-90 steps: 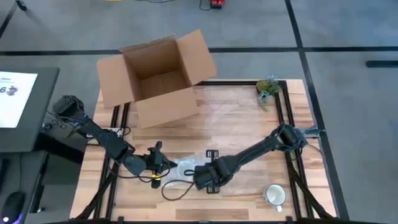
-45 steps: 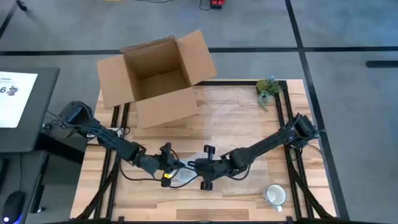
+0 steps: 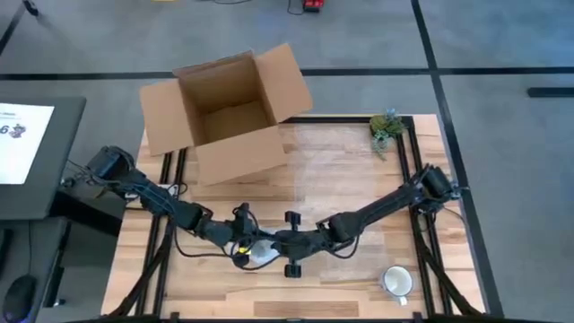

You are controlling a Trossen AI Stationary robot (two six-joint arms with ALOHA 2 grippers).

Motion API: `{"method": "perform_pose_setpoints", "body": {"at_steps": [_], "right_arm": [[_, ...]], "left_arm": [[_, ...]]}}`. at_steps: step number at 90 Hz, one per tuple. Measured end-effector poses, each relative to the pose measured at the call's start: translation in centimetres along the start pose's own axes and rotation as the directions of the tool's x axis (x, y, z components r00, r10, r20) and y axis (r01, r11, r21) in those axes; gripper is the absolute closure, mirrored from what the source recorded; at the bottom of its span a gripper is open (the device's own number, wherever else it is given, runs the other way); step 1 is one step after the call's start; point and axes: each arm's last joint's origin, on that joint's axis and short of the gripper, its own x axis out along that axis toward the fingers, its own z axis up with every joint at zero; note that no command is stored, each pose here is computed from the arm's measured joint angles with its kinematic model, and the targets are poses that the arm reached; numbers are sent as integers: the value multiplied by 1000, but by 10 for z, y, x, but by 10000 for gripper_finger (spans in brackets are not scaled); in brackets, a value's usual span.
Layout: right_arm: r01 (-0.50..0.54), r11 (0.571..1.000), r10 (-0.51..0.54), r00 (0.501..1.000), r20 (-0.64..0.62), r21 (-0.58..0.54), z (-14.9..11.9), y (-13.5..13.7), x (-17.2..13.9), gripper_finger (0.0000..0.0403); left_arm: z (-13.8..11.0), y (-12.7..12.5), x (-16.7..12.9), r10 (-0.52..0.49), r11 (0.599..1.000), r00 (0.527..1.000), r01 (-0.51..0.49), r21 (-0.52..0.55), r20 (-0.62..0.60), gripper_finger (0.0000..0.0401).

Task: Wrap mug
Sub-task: Wrap the green patterned mug with the bubble wrap

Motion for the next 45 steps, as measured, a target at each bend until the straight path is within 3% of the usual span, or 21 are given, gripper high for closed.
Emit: {"method": "perform_pose_setpoints", "body": {"at_steps": [45], "right_arm": [[34,997,-27,995,-92,66,-11,-7,2,403]], "left_arm": [[42,-30,-23,-95,991,993,88,96,71,401]]}}
